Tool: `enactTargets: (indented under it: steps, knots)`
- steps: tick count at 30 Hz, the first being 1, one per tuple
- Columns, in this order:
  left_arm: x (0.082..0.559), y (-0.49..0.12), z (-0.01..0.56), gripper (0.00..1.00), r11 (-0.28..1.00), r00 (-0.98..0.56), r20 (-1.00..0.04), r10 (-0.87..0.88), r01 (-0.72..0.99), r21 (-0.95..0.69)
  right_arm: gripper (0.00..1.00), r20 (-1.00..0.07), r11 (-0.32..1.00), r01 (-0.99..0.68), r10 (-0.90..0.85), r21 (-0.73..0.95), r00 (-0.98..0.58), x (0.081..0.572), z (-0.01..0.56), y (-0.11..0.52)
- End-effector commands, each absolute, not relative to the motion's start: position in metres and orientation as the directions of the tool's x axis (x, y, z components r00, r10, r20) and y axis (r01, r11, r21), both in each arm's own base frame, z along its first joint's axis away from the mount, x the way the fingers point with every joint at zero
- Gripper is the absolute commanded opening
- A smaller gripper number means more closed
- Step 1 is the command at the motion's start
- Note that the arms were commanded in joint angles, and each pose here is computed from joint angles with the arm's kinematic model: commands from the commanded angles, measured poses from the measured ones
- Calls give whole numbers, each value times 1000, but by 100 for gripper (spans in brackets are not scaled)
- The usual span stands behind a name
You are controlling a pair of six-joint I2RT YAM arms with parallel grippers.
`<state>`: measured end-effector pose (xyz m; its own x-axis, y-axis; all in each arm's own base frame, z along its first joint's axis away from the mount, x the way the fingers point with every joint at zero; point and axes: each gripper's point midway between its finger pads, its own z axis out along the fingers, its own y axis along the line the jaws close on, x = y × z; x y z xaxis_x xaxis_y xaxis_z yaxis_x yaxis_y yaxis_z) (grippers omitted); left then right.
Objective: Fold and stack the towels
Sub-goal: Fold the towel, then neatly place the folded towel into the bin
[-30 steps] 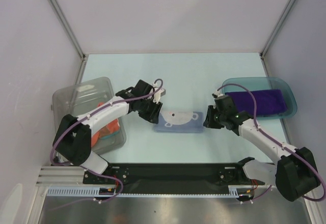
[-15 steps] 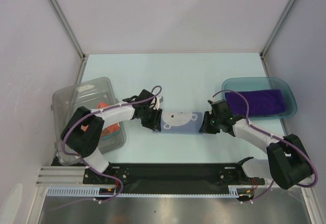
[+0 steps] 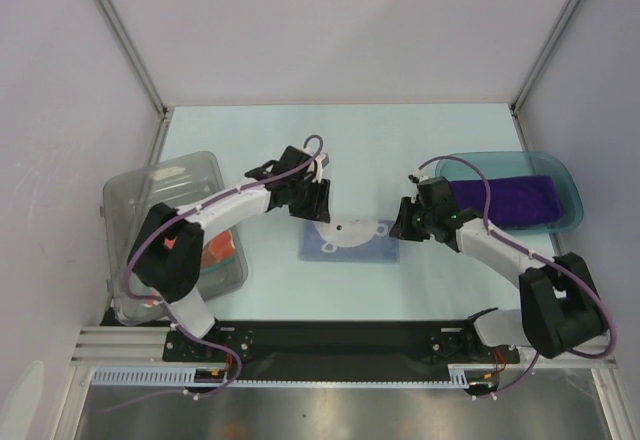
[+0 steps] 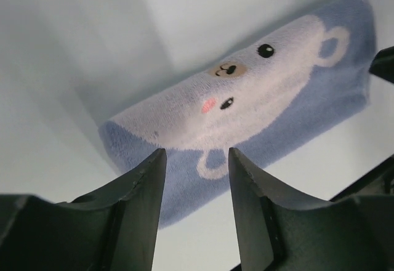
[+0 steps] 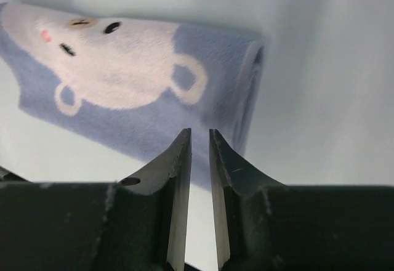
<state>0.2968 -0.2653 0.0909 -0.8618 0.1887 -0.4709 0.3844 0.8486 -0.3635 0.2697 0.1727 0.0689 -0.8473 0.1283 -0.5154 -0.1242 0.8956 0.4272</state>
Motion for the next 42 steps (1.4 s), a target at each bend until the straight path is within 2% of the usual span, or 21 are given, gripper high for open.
enactTargets:
  steps: [1, 9, 15, 19, 23, 25, 30, 38, 42]
  knots:
    - [299, -269, 58, 50, 857, -892, -407, 196, 358, -371, 23, -581, 889, -173, 121, 425, -805, 301, 71, 172]
    - [323, -256, 34, 50, 867, -911, -385, 148, 307, -392, 23, -598, 918, -189, 63, 349, -799, 325, 55, 157]
    - [326, -262, 81, 56, 840, -881, -445, 164, 361, -406, 26, -591, 915, -160, 99, 370, -801, 313, 86, 159]
    - [326, -255, 112, 59, 840, -854, -492, 169, 386, -381, 50, -542, 907, -112, 140, 405, -829, 294, 89, 164]
    - [318, -236, 114, 61, 879, -854, -496, 156, 349, -325, 65, -492, 893, -77, 171, 443, -854, 281, 76, 173]
    - [309, -228, 99, 61, 893, -867, -476, 151, 326, -310, 68, -484, 894, -48, 195, 446, -853, 282, 71, 175]
    - [275, -239, 65, 55, 842, -905, -409, 117, 309, -442, 68, -459, 914, 2, 205, 405, -864, 283, 51, 172]
    - [259, -221, 30, 51, 889, -932, -348, 101, 242, -389, 62, -430, 931, -19, 150, 365, -890, 265, 18, 177]
    - [257, -216, 26, 51, 901, -934, -344, 98, 230, -368, 55, -423, 938, -18, 138, 345, -895, 259, 8, 178]
